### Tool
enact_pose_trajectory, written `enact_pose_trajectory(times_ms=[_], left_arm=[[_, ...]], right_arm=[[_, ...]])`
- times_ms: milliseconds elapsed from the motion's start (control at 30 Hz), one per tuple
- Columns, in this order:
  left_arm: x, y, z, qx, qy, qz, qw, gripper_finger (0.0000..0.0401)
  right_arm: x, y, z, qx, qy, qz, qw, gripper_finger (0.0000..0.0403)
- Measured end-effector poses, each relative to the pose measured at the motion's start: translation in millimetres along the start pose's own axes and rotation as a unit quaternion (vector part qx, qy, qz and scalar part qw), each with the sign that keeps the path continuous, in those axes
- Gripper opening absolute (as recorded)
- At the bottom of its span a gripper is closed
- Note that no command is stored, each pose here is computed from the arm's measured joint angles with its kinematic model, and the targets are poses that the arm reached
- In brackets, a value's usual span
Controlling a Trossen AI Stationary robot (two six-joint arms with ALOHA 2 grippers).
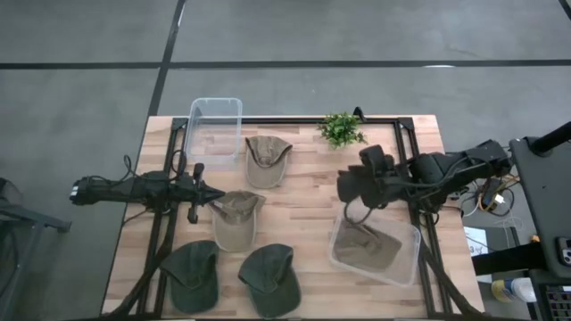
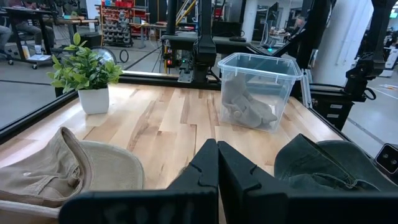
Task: Pick & Place hat
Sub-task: Put the bottom brown cap into the bottom transparent bin
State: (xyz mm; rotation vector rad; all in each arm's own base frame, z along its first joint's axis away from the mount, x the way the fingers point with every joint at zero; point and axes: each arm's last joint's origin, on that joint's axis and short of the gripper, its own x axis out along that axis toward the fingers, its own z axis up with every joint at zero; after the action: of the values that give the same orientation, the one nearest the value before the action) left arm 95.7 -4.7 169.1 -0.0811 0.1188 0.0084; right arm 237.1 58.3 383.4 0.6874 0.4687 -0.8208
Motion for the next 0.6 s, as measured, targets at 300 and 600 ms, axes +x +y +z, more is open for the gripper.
enact_pose_trajectory(times_ms=[300, 600], left_arm=[[0.0, 0.0, -0.1, 0.0, 0.0, 0.0, 1.0, 0.0], [0.0, 0.0, -0.1, 0.0, 0.0, 0.0, 1.0, 0.0]], right_arm=[[33.7, 19.6, 14.6, 0.013, -0.067, 0.095, 0.993, 0.0164], [76.5, 9.5, 15.3, 0.064, -0.079, 0.125, 0.987, 0.0159]])
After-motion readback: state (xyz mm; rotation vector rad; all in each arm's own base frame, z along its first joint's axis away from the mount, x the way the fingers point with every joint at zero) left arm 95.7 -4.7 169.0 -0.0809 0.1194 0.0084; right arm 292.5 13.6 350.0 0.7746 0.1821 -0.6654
